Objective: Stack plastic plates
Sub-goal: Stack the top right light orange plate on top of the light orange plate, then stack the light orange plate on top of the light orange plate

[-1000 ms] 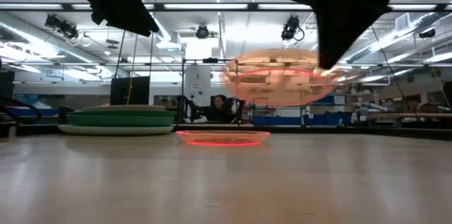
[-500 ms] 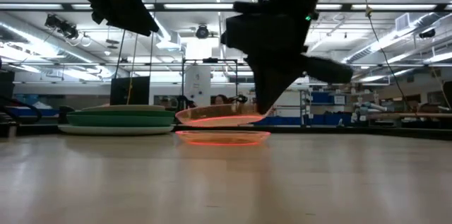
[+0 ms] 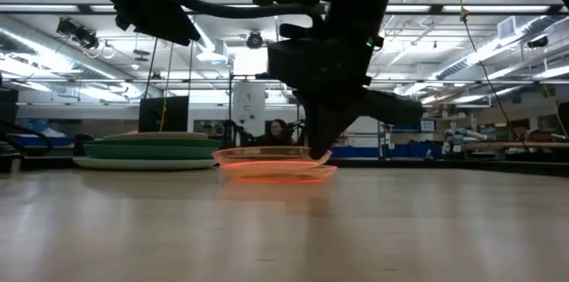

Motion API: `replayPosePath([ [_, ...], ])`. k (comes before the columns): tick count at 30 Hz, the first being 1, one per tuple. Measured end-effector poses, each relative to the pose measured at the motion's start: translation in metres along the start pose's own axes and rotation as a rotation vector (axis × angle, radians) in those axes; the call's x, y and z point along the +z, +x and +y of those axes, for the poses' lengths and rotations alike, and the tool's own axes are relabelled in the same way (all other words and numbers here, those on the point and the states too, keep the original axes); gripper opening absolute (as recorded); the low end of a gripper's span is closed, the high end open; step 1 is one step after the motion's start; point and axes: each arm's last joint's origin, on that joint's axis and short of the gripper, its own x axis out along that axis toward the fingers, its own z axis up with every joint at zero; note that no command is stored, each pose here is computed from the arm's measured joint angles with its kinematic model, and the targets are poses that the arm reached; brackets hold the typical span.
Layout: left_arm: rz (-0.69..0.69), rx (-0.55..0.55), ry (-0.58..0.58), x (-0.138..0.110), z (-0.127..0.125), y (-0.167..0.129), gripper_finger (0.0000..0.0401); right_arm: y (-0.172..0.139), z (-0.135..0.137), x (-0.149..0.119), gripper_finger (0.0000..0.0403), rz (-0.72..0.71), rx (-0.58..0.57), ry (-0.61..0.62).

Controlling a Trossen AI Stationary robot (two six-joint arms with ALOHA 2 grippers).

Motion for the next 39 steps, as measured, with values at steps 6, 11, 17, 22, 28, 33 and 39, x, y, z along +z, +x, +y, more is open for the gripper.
replayPosePath([
  [6, -0.003, -0.003, -0.004, 0.000, 0.000, 0.000, 0.0213, 0.003, -0.004, -0.003, 0.0018, -0.002, 0.013, 0.017],
  [11, -0.003, -0.003, -0.003, 0.000, 0.000, 0.000, 0.0213, 0.005, -0.009, -0.005, 0.0023, 0.005, -0.007, 0.071],
  [17, -0.003, -0.003, -0.003, 0.000, 0.000, 0.000, 0.0213, 0.008, -0.013, -0.007, 0.0057, 0.005, 0.005, 0.097],
  [22, -0.003, -0.004, -0.002, 0.000, 0.000, 0.000, 0.0213, 0.003, -0.013, -0.008, 0.0099, 0.020, -0.035, 0.152],
  [28, -0.032, -0.061, 0.036, 0.002, -0.004, -0.011, 0.0213, -0.046, -0.004, -0.003, 0.0125, -0.002, -0.012, 0.302],
  [33, -0.071, -0.097, 0.013, 0.005, -0.004, -0.023, 0.0213, -0.098, 0.015, -0.009, 0.0120, 0.040, 0.161, 0.753],
  [39, -0.085, -0.127, 0.002, 0.006, -0.007, -0.027, 0.0213, -0.132, 0.068, 0.000, 0.0115, 0.199, 0.409, 1.373],
])
